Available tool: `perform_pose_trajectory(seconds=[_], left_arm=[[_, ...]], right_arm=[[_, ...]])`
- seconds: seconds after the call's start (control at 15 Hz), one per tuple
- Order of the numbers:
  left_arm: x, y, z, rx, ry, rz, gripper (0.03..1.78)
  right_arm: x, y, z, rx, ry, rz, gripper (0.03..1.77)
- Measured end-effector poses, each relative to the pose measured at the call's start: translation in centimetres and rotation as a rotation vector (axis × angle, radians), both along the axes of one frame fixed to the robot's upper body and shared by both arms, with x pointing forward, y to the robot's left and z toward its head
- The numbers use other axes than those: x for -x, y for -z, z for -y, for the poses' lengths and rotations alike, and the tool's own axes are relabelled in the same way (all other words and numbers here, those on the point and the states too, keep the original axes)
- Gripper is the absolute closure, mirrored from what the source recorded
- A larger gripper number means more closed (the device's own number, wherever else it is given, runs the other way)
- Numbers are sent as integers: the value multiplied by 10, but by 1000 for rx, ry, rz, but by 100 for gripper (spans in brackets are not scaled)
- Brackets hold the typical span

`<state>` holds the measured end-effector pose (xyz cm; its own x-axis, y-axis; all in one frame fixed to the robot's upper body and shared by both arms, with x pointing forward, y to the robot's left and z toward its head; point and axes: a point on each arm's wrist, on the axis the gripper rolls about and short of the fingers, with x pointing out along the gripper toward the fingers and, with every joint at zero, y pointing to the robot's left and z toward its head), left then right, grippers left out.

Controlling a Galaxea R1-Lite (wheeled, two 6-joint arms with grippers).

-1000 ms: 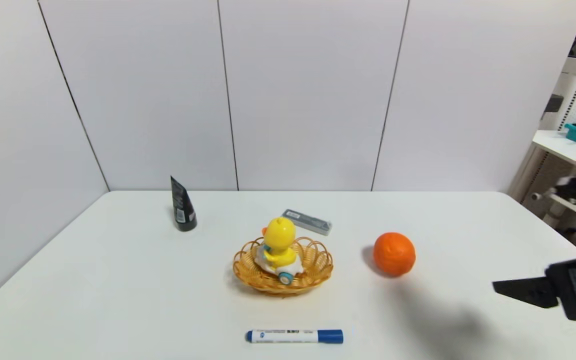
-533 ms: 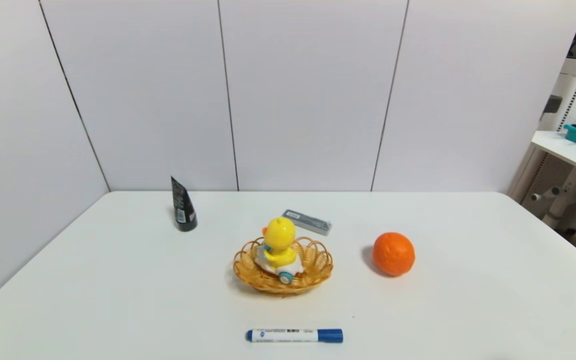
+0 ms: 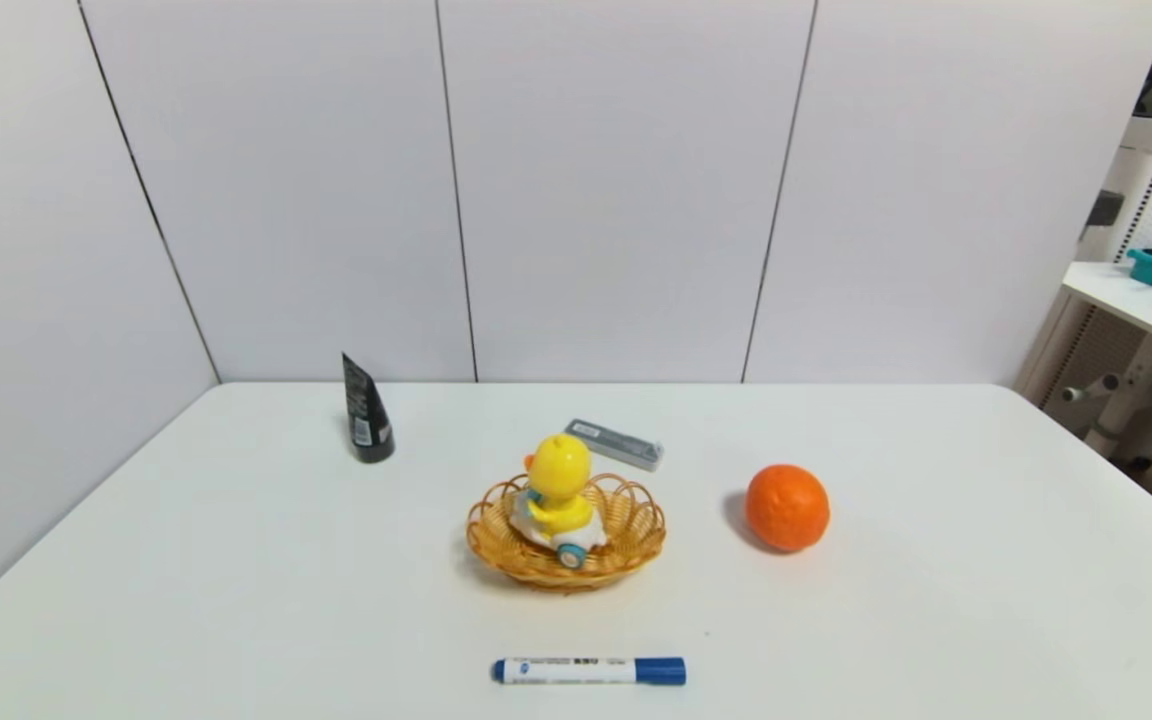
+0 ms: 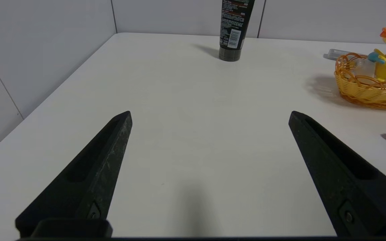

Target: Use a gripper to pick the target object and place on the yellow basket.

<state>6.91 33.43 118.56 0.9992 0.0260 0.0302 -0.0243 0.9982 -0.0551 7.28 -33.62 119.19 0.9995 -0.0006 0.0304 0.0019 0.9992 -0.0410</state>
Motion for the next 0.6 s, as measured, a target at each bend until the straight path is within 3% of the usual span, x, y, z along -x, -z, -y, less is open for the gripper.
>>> perform_pose_trajectory(seconds=[0.33, 0.6], left_arm=[[0, 0, 0, 0, 0, 0, 12], [0, 0, 0, 0, 0, 0, 12]], right_arm=[[4, 2, 1, -99, 22, 42, 11], [4, 2, 1, -108, 27, 45, 11]])
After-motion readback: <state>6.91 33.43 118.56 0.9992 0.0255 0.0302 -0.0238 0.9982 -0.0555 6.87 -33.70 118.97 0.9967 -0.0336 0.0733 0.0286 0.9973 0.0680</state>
